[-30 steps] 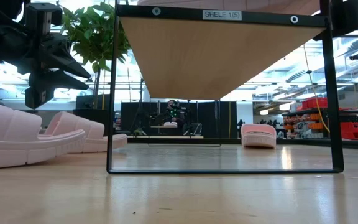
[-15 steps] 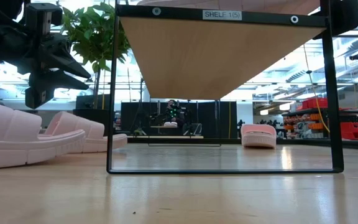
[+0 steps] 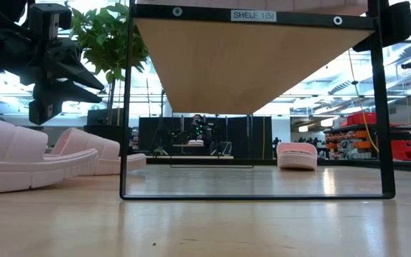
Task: Pick and place slides into the shelf
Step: Put the bottom right pink slipper on the shelf
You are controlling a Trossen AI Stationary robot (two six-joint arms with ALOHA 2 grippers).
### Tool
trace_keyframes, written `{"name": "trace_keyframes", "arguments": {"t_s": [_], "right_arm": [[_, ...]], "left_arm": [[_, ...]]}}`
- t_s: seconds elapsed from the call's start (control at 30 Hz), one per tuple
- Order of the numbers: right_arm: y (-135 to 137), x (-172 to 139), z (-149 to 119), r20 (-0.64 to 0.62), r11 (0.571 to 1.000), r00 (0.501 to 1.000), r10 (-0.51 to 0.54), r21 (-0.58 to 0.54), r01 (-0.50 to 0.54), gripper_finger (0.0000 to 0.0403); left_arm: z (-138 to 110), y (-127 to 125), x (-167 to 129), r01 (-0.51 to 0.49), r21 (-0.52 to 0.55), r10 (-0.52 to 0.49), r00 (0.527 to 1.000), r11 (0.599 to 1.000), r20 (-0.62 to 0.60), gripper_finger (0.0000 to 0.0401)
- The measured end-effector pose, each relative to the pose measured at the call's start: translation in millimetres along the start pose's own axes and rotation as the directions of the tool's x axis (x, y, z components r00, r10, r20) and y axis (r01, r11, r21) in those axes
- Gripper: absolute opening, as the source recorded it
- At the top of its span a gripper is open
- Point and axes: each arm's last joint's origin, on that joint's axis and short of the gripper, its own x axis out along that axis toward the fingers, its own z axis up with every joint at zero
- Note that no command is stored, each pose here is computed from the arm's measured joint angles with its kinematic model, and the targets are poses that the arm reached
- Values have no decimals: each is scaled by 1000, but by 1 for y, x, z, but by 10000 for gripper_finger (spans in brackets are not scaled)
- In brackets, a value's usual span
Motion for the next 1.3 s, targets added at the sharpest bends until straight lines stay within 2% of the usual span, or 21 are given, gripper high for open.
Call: {"name": "trace_keyframes", "arguments": {"t_s": [0.7,1.07,1.3], "right_arm": [[-2,0,-1,-35,1000,999,-18,-14,18,8],[-5,0,-2,-50,999,998,-47,-1,47,43],[-7,0,-2,-67,998,996,-65,-2,65,48]], "left_arm": [[0,0,0,0,0,0,1000,1000,0,107],[0,0,0,0,0,0,1000,1000,0,107],[0,0,0,0,0,0,1000,1000,0,107]]}}
